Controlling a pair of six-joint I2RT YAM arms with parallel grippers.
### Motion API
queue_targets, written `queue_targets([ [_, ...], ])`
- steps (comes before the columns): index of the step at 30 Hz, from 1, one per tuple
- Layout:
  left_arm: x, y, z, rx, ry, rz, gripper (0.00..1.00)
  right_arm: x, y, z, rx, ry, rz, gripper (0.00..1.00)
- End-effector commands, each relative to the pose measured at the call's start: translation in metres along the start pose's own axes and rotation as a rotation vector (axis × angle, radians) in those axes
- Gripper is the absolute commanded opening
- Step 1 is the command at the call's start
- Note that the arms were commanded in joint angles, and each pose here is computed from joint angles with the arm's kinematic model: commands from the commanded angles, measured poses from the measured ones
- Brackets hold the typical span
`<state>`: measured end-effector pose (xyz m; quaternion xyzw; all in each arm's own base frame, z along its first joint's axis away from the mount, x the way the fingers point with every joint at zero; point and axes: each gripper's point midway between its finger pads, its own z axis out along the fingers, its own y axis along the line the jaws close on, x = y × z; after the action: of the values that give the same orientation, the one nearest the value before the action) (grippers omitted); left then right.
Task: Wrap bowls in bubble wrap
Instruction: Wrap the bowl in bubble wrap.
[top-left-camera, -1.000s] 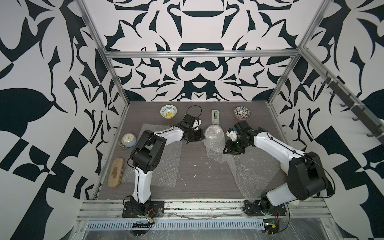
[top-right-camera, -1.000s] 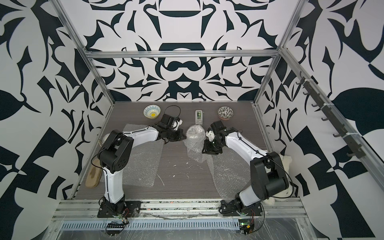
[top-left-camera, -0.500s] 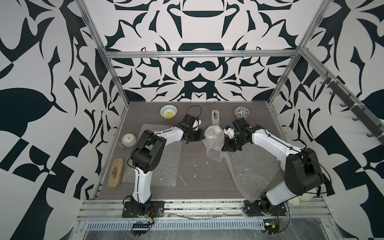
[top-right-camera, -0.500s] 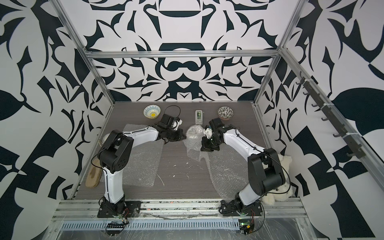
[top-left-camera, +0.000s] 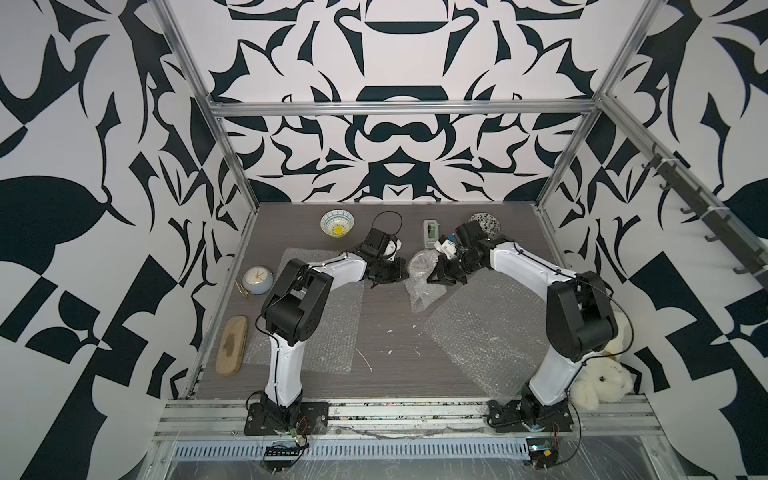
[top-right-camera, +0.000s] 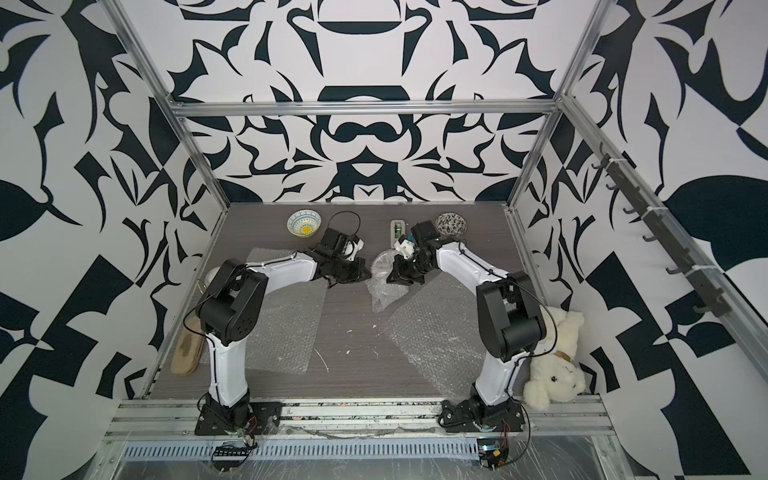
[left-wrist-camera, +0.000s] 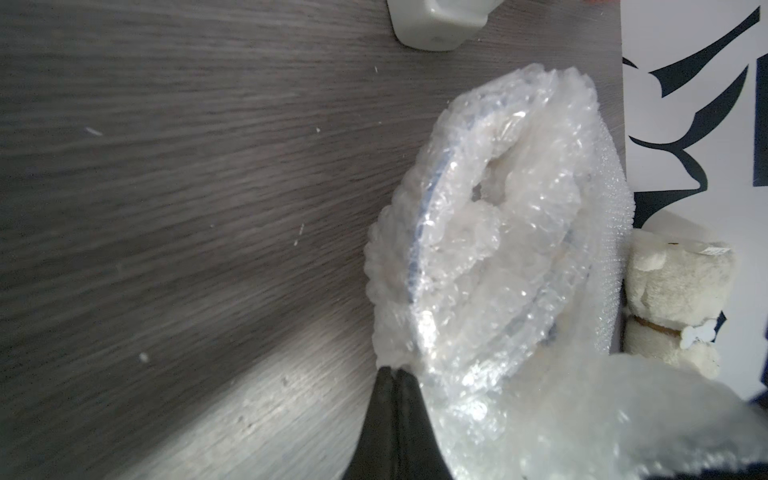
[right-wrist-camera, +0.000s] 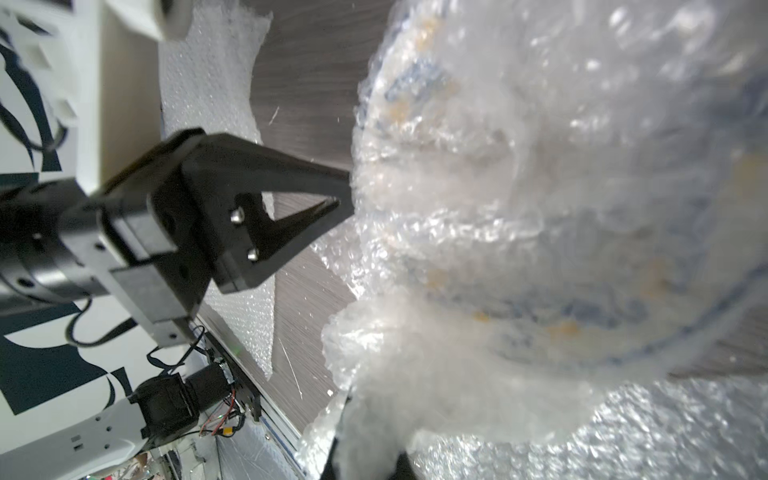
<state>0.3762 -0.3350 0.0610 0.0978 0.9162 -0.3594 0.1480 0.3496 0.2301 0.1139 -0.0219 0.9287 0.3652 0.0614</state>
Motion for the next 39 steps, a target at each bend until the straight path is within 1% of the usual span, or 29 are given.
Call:
queue_targets([
  [1, 0.004, 0.006, 0.005, -0.019, 0.033, -0.007, 0.0, -0.036, 0.024, -0.017, -0.083, -0.094, -0.043, 0.04],
  [6, 0.001, 0.004, 0.004, -0.015, 0.03, -0.004, 0.0, -0.062, 0.017, -0.021, -0.127, -0.118, 0.002, 0.04],
  [13, -0.002, 0.002, 0.003, -0.012, 0.026, 0.0, 0.0, -0.089, -0.014, 0.016, -0.111, -0.083, 0.071, 0.04],
  [17, -0.001, 0.001, 0.0, -0.015, 0.021, 0.004, 0.0, -0.101, -0.026, 0.023, -0.075, -0.103, 0.081, 0.04],
  [20, -0.002, 0.0, 0.0, -0.015, 0.023, 0.006, 0.01, -0.105, -0.034, 0.03, -0.063, -0.086, 0.097, 0.04],
  [23, -0.006, -0.003, -0.004, -0.019, 0.014, 0.012, 0.04, -0.104, -0.049, 0.036, 0.003, -0.062, 0.104, 0.04],
  [25, -0.012, -0.004, -0.01, -0.027, -0.011, 0.011, 0.05, -0.103, -0.06, 0.038, 0.062, -0.05, 0.101, 0.04],
  [26, -0.015, -0.005, -0.014, -0.027, -0.023, 0.008, 0.07, -0.102, -0.064, 0.038, 0.078, -0.047, 0.102, 0.04],
  [28, -0.023, -0.005, -0.022, -0.023, -0.05, -0.012, 0.17, -0.099, -0.07, 0.04, 0.106, -0.026, 0.102, 0.04],
  [30, -0.032, -0.003, -0.031, -0.022, -0.083, -0.043, 0.21, -0.097, -0.07, 0.041, 0.113, -0.012, 0.1, 0.04],
  [33, -0.048, 0.015, -0.05, -0.052, -0.146, -0.121, 0.37, -0.096, -0.063, 0.039, 0.121, -0.011, 0.078, 0.04],
  [36, -0.068, 0.028, -0.065, -0.038, -0.206, -0.174, 0.43, -0.093, -0.06, 0.039, 0.141, 0.005, 0.055, 0.04],
  [39, -0.085, 0.024, -0.065, 0.004, -0.21, -0.16, 0.46, -0.091, -0.058, 0.039, 0.141, 0.014, 0.045, 0.04],
])
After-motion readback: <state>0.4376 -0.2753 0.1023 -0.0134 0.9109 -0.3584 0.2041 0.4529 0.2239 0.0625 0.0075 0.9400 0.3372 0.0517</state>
